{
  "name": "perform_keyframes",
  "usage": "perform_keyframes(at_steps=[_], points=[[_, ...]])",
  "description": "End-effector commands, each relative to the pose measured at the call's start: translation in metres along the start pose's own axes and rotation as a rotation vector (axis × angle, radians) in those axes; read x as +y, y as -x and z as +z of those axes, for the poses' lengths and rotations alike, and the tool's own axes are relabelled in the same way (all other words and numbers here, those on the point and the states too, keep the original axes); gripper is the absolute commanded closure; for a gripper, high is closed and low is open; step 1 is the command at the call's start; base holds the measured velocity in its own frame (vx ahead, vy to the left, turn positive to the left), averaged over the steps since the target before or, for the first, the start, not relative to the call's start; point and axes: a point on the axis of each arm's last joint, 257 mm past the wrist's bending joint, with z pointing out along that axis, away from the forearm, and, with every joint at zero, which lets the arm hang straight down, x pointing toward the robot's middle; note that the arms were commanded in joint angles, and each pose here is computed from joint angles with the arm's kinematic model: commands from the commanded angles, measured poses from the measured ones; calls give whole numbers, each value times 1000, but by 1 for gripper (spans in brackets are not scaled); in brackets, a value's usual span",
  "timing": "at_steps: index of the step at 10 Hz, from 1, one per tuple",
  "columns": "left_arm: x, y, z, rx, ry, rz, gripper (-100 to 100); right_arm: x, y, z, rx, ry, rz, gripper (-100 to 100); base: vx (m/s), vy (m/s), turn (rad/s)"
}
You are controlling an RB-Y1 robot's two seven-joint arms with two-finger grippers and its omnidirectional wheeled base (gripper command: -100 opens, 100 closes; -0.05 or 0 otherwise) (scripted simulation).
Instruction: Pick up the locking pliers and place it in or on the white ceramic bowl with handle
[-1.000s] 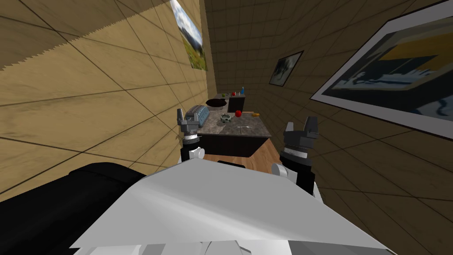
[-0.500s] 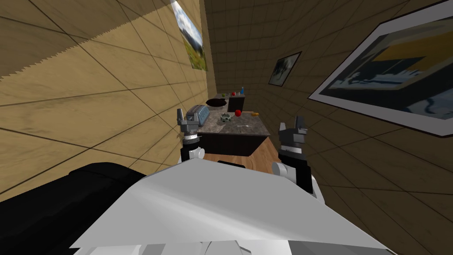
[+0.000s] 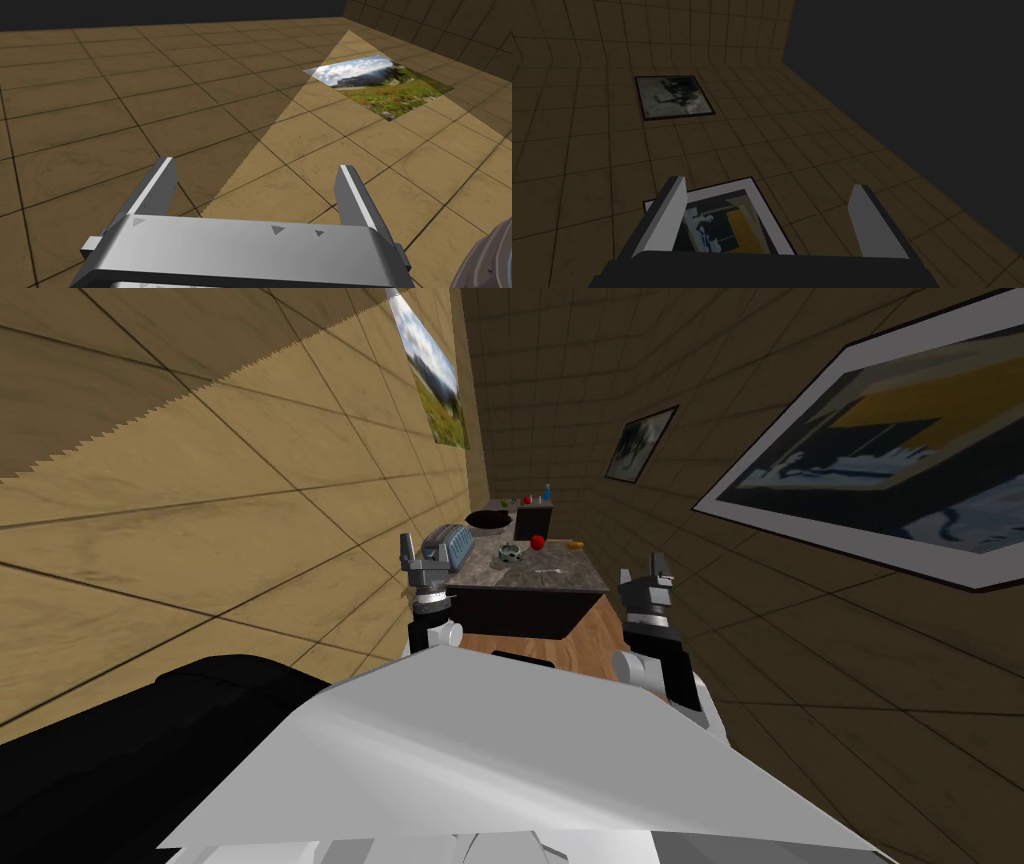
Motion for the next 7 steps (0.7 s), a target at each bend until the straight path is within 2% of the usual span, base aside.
perform_keyframes(at_steps=[1,2,3,5,6,7], points=[[0,0,0,0,0,0,0,-14,-2,4,6,-46,46,-100,-36,0,-11],[0,0,0,0,0,0,0,-19,-1,3,4,-65,46,-100,-31,-2,-7],[0,0,0,0,0,0,0,-28,-4,7,8,-91,90,-100,-35,-3,-13],[0,0,0,0,0,0,0,-37,-3,6,4,-127,90,-100,-18,0,-3],[0,0,0,0,0,0,0,-50,-6,9,3,-167,137,-100,-23,1,-15],[0,0,0,0,0,0,0,-55,-5,8,0,-187,136,-100,-21,3,-5]])
